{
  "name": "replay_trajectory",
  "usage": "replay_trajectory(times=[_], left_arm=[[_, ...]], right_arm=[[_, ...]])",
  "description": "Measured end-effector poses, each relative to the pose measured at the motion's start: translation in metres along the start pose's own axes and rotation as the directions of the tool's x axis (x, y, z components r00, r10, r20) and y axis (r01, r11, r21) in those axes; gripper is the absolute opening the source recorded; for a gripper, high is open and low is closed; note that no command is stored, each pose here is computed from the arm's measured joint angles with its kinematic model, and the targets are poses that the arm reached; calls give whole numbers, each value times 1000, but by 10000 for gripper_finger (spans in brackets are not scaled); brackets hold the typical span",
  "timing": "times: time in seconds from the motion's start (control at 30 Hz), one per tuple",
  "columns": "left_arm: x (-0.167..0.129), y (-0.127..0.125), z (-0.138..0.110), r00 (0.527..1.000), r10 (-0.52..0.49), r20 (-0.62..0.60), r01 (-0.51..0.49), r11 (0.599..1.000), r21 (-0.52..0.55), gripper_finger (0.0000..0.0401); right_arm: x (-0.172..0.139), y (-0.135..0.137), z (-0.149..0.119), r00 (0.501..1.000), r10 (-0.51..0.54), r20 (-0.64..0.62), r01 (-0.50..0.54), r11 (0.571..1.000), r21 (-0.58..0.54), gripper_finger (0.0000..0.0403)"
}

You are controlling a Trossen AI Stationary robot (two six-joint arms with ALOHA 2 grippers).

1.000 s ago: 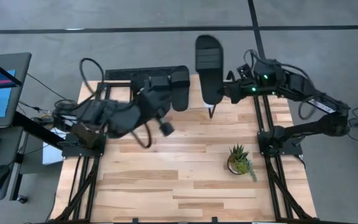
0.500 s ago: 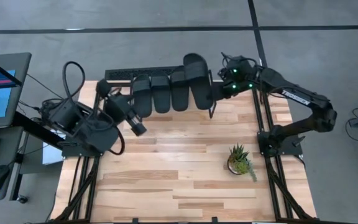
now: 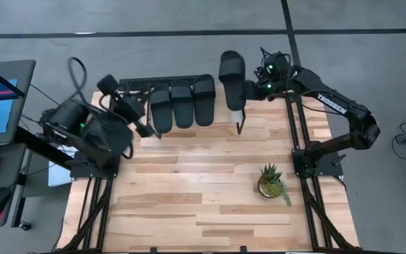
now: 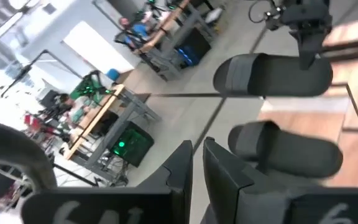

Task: Pick and place slides into the shelf
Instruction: Put the black slipper on the shelf

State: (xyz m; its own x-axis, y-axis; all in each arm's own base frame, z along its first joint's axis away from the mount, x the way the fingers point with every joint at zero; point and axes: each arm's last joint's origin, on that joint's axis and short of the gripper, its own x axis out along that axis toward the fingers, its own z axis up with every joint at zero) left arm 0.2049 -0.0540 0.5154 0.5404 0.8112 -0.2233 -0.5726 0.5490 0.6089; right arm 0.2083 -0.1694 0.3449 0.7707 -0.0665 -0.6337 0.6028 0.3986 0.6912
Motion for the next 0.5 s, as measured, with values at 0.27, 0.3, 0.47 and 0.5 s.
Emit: replay_trajectory(times=[0.27,0.3,0.47,0.5], left_arm=[[0,56,-21,998,-60,-29,61,998,27,29],[-1,64,-24,997,-66,-29,67,998,23,29],[-7,93,-39,995,-100,-26,100,995,-6,29],[-8,97,-42,994,-108,-23,108,994,-8,29]], right_arm=[[36,-4,5,997,-9,-79,15,997,76,46],[40,-3,5,997,-3,-83,10,997,82,46],[55,2,3,995,7,-98,5,993,117,46],[57,3,3,995,8,-97,4,992,124,46]])
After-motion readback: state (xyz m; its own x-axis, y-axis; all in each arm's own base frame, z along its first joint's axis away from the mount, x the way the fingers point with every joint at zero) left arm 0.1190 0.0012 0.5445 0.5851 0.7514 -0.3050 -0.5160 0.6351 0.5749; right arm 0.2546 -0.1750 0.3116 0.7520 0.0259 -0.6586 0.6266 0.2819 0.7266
